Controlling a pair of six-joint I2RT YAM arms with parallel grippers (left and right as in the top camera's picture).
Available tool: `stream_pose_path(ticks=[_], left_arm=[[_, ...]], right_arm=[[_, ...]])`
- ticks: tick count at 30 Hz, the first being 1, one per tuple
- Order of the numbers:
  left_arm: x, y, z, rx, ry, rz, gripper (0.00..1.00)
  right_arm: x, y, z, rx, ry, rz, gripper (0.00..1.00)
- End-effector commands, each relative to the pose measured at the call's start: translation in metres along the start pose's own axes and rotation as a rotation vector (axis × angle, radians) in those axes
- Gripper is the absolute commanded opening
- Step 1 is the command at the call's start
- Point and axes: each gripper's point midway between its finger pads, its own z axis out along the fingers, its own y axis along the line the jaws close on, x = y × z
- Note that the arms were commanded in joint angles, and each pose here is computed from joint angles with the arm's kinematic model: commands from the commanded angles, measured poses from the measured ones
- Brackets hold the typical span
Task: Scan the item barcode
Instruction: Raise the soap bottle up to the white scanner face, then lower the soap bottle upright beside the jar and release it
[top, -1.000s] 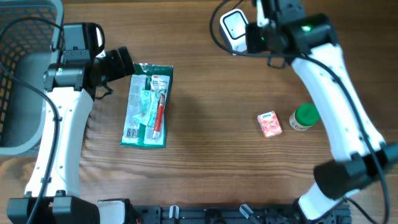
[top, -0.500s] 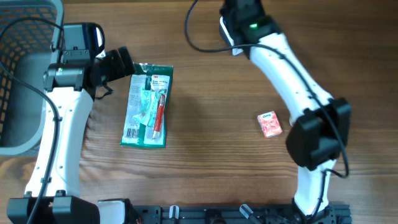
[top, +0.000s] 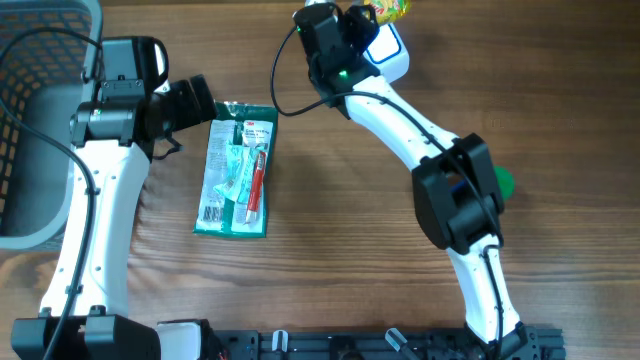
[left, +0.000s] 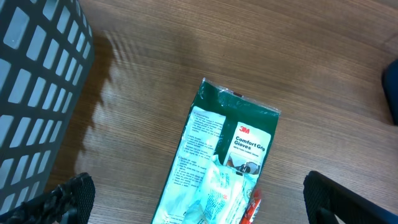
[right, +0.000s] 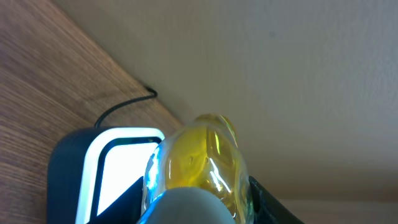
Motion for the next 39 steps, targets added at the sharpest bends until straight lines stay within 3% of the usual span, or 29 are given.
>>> stream_pose_path(ticks=[1, 25, 30, 36, 39], left_arm=[[-0.007, -0.001, -0.006, 0.009, -0.023, -0.013, 1.00], [-0.007, -0.001, -0.006, 0.009, -0.023, -0.013, 1.00], [-0.007, -0.001, -0.006, 0.009, -0.023, -0.013, 1.00], [-0.007, -0.001, -0.006, 0.009, -0.023, -0.013, 1.00], [-0.007, -0.001, -0.006, 0.009, -0.023, -0.013, 1.00]], right_arm=[[0.013, 0.004, 0.004, 0.087, 0.079, -0.046, 0.23], [0.017, 0.032, -0.008, 0.102, 0.114, -0.073, 0.26], [0.012, 0.008, -0.017, 0.137, 0.111, -0.033, 0.20], [-0.004, -0.056, -0.048, 0.165, 0.057, 0.127, 0.24], [-0.008, -0.084, -0.072, 0.070, -0.001, 0.233, 0.24]])
